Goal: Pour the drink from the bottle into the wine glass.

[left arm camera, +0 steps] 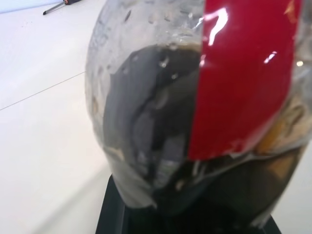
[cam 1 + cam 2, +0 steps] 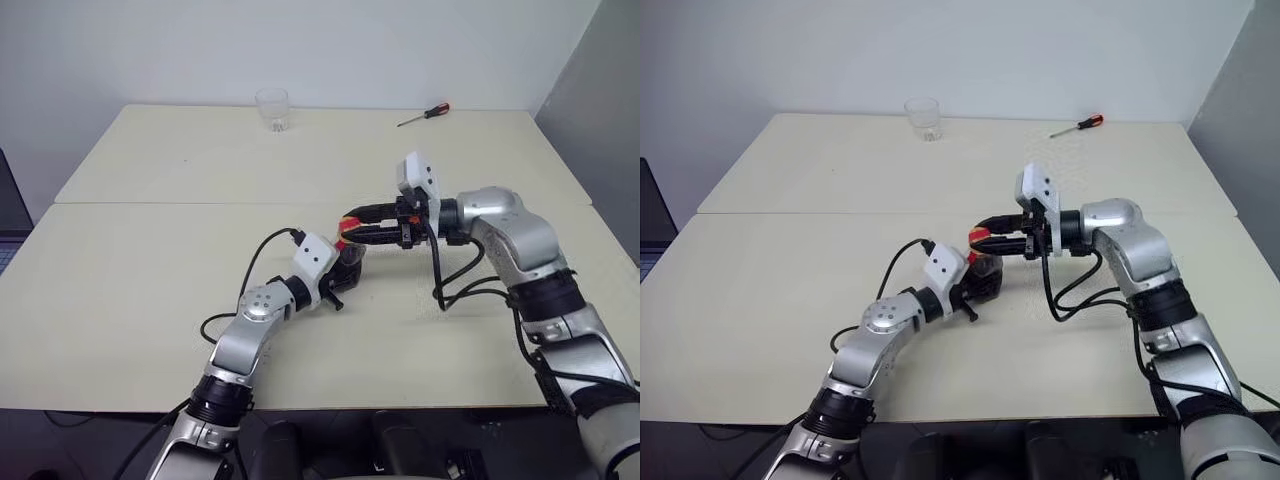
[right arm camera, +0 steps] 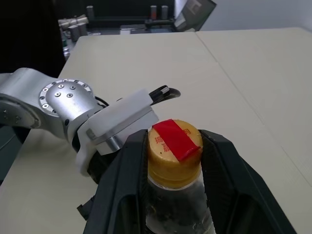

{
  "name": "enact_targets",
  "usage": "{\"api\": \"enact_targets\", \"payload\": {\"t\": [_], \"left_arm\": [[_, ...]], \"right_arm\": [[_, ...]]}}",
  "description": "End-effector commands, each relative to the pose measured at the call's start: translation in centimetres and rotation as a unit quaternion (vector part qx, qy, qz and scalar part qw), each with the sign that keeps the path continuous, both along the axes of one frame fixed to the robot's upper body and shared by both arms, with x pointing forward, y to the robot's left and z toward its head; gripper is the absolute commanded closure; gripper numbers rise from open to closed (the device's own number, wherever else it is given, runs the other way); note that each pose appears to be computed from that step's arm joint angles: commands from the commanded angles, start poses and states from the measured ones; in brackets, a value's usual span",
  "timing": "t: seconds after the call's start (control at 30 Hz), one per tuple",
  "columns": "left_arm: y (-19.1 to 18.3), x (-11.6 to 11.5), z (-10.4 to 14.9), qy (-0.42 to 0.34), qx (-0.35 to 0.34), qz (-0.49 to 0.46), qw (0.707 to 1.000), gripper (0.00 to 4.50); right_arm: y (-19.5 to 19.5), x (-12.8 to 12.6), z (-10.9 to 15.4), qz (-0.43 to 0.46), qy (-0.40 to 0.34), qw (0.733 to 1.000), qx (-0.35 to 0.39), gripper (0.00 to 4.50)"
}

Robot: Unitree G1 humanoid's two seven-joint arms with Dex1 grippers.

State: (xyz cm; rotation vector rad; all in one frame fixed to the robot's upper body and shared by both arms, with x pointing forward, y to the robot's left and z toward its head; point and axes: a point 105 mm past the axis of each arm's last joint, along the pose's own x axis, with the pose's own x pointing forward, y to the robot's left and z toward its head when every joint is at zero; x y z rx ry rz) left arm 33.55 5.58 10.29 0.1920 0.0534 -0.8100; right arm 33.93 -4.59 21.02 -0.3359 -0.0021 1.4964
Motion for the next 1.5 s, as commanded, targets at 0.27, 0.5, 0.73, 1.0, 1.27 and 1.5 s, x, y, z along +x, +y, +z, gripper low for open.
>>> {"api": "enact_targets", "payload": {"t": [0.27,0.5,0.73,1.0,1.27,1.5], "left_arm": [[1.1,0.2,0.8,-0.011,-0.007,0.026,1.000,3.76],[0.8,0.2,0.8,-0.011,-0.007,0.021,1.000,3.76],[0.7,0.3,0.8,-0.011,-0.007,0.017,1.000,3.76],[0.7,0.2,0.6,-0.008,-0.007,0.018,1.000,3.76],[0.8,0.2,0.7,-0.008,-0.007,0.021,1.000,3.76],[2.1,0.9,1.4,-0.027,-0.010,0.054,0.998,3.76]], "right_arm": [[-0.3,0.1,3.6,0.078,-0.057,0.995,-0.001,3.27],[-0.2,0.0,6.6,0.066,-0.045,0.992,0.098,3.27],[0.1,-0.4,8.1,0.062,-0.013,0.986,0.154,3.27],[0.2,-0.9,6.3,0.053,0.008,0.991,0.125,3.29],[-0.1,-0.4,6.5,0.022,0.000,0.991,0.133,3.29],[-4.7,2.0,6.0,-0.151,-0.033,0.977,0.146,3.29]]}}
